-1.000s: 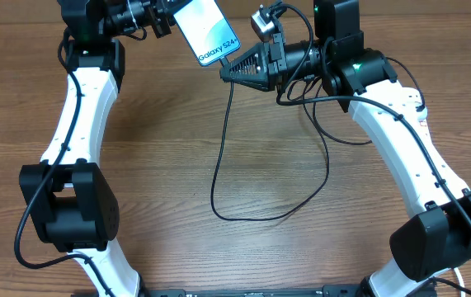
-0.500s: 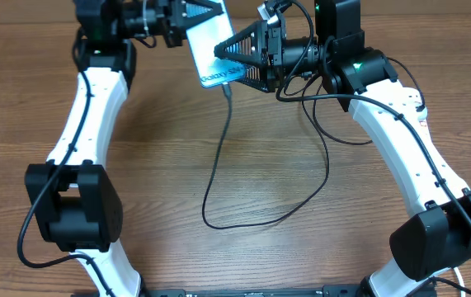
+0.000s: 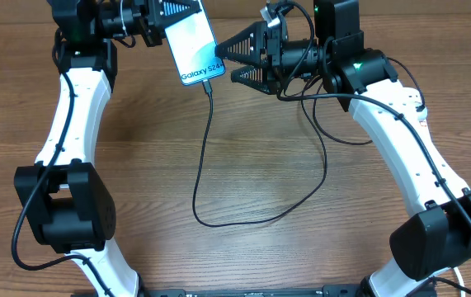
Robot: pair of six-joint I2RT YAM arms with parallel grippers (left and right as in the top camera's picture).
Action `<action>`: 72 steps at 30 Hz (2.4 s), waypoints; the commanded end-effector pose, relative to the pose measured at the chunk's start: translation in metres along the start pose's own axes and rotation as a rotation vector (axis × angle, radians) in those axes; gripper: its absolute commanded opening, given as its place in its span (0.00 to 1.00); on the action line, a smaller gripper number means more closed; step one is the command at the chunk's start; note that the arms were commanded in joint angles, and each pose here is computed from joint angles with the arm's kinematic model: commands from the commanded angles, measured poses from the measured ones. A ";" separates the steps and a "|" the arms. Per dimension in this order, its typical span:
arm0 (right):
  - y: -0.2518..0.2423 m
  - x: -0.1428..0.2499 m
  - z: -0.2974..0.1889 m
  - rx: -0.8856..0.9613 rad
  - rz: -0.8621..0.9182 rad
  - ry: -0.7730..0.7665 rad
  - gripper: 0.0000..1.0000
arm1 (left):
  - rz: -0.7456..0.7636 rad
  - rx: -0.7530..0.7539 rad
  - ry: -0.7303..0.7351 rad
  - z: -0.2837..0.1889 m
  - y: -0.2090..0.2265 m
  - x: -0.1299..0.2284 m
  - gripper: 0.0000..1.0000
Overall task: Plug charger to phone and switch on socket
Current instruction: 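Open the right gripper and retract it to the right, then lower the plugged phone onto the table with the left gripper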
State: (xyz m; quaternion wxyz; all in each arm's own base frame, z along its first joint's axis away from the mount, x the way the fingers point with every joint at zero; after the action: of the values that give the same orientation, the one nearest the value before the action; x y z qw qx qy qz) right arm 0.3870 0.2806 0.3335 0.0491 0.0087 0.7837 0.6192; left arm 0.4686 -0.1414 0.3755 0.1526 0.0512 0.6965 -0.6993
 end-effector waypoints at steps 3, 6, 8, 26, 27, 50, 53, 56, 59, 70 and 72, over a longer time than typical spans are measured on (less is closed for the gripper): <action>-0.030 -0.023 -0.024 0.154 0.038 -0.156 1.00 | 0.059 -0.001 0.006 -0.011 -0.022 0.003 0.05; -0.050 -0.028 -0.035 0.232 0.074 -0.198 1.00 | 0.071 -0.002 0.003 -0.012 -0.022 0.002 0.04; -0.064 -0.031 -0.044 0.296 0.092 -0.230 1.00 | 0.087 -0.002 0.003 -0.012 -0.022 0.002 0.04; -0.179 -0.003 -0.140 1.076 0.315 -0.463 1.00 | 0.129 -0.010 0.063 0.014 0.009 0.020 0.04; -0.179 -0.003 -0.140 1.076 0.315 -0.463 1.00 | 0.126 -0.016 0.067 0.017 0.014 0.023 0.04; -0.178 -0.007 -0.139 1.064 0.302 -0.476 1.00 | 0.023 -0.848 0.249 0.059 0.182 0.133 0.04; -0.178 -0.007 -0.139 1.065 0.302 -0.476 1.00 | 0.027 -0.874 0.294 0.072 0.196 0.145 0.04; -0.178 -0.006 -0.139 1.067 0.304 -0.474 1.00 | 0.013 -0.881 0.333 0.082 0.210 0.155 0.04; -0.178 -0.005 -0.140 1.069 0.307 -0.471 1.00 | -0.042 -0.899 0.370 0.085 0.237 0.165 0.04; -0.178 -0.005 -0.140 1.071 0.309 -0.468 1.00 | -0.096 -0.909 0.368 0.086 0.272 0.165 0.05; -0.178 -0.005 -0.140 1.071 0.309 -0.468 1.00 | -0.082 -0.904 0.360 0.088 0.272 0.162 0.04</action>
State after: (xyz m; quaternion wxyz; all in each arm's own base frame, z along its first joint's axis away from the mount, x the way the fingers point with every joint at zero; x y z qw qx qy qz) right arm 0.3848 0.1052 0.1837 0.1034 0.2838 0.9457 0.1200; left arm 0.3984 -0.2445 0.0625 -0.0035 0.0717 0.9509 -0.3010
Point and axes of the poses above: each gripper's point midway between its finger pads, its own z axis out along the fingers, its own y axis along the line the jaws close on, x = y × z, the point moved 1 cm from there along -z, back along the fingers, and after that the axes turned 7 degrees about z, right-handed, at the moved point
